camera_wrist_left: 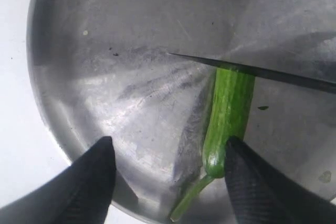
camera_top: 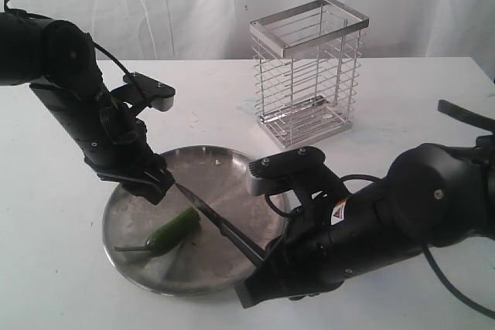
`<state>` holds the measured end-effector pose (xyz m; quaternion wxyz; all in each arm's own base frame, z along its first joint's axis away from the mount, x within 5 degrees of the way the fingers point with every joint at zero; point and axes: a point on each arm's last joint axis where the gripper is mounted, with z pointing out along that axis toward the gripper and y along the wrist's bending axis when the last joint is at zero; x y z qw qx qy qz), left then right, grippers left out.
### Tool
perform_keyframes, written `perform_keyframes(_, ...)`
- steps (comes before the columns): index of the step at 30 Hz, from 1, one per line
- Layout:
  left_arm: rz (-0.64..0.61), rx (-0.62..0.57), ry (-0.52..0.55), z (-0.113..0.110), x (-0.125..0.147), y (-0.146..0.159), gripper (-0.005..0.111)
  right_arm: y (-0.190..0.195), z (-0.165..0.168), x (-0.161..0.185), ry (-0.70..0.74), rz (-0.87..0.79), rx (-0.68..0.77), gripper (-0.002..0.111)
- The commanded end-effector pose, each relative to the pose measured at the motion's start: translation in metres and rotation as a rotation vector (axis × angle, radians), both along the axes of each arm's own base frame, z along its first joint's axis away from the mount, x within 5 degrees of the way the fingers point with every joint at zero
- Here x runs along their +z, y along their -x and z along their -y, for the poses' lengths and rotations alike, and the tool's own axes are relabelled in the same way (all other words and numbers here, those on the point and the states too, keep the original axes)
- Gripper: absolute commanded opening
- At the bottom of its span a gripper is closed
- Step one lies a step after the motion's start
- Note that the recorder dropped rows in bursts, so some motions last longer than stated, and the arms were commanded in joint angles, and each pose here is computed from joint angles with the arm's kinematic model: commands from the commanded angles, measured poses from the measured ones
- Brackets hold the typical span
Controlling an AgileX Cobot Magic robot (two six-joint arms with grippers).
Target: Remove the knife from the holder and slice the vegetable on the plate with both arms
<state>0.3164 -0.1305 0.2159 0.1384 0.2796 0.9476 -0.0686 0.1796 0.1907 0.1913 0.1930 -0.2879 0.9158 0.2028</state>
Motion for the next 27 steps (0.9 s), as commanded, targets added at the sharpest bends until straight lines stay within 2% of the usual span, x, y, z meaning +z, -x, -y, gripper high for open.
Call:
perform_keyframes(1,-0.008,0.015,0.019,0.001,0.003,0.003,0.063,-0.004,-0.002,0.002,-0.012,0.038,0.001,0.001)
perform_keyframes(10,-0.014,0.02,0.027,0.001,0.003,0.003,0.063,-0.013,-0.012,-0.014,0.031,-0.018,0.013,0.001)
perform_keyframes(23,-0.016,0.02,0.028,0.001,0.003,0.003,0.063,-0.012,-0.013,0.001,-0.037,0.007,-0.023,0.001)
perform_keyframes(27,-0.017,0.021,0.031,0.001,0.003,0.003,0.063,-0.005,-0.02,0.001,-0.041,0.013,0.008,0.001)
